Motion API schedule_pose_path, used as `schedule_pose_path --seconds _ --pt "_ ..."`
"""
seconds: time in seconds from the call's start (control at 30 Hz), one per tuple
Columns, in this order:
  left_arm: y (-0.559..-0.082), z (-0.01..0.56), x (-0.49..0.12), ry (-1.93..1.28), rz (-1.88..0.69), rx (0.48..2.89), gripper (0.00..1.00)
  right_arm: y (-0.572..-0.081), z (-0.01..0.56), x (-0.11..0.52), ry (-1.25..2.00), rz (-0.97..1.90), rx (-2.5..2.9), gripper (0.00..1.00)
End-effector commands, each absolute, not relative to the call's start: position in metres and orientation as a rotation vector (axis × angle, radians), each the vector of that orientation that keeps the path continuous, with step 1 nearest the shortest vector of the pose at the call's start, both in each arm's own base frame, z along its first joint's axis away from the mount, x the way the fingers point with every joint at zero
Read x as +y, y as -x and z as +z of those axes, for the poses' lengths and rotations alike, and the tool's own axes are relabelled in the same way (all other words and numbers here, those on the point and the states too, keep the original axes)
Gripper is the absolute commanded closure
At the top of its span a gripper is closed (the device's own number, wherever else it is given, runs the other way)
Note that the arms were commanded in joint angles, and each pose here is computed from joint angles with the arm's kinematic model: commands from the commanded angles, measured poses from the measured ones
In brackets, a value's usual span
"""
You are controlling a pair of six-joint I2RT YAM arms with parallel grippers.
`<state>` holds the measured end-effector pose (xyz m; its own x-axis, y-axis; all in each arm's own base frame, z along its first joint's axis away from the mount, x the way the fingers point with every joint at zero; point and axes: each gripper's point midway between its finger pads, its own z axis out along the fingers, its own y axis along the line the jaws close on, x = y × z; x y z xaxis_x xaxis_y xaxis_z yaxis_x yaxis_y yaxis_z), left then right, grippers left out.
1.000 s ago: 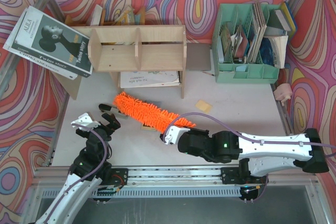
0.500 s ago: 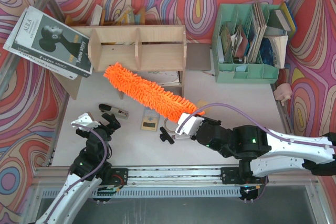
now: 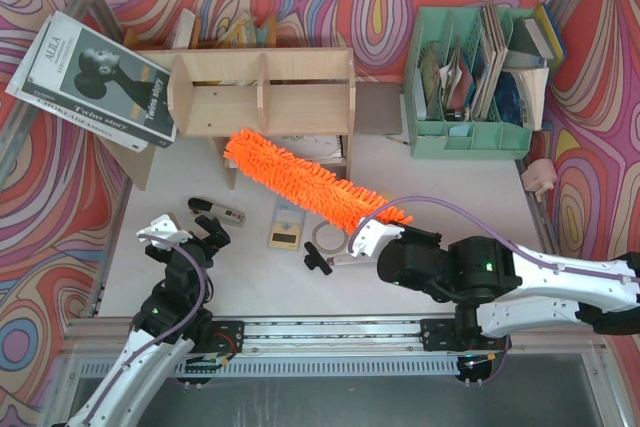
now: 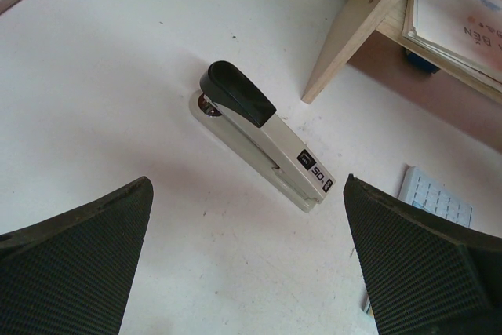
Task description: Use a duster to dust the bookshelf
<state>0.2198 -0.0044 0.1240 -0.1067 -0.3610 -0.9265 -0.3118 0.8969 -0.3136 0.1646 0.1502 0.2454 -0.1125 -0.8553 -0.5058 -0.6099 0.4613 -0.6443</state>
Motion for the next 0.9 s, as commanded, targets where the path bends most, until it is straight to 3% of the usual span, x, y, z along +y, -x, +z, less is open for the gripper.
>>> schedule_pose_path --seconds 0.0,0.27,0.87 --pt "-0.221 0.122 -0.005 0.515 -0.049 1.698 0.02 -0.162 0.258 0.123 1.196 -0.415 1.867 1.0" --pt "-0.221 0.122 -0.006 0.515 -0.05 1.698 0.02 -0.16 0.287 0.111 1.18 -0.419 1.871 1.0" --pt "-0.221 0.122 -0.006 0.516 -0.053 1.696 0.02 -0.137 0.254 0.166 1.35 -0.083 1.868 1.0"
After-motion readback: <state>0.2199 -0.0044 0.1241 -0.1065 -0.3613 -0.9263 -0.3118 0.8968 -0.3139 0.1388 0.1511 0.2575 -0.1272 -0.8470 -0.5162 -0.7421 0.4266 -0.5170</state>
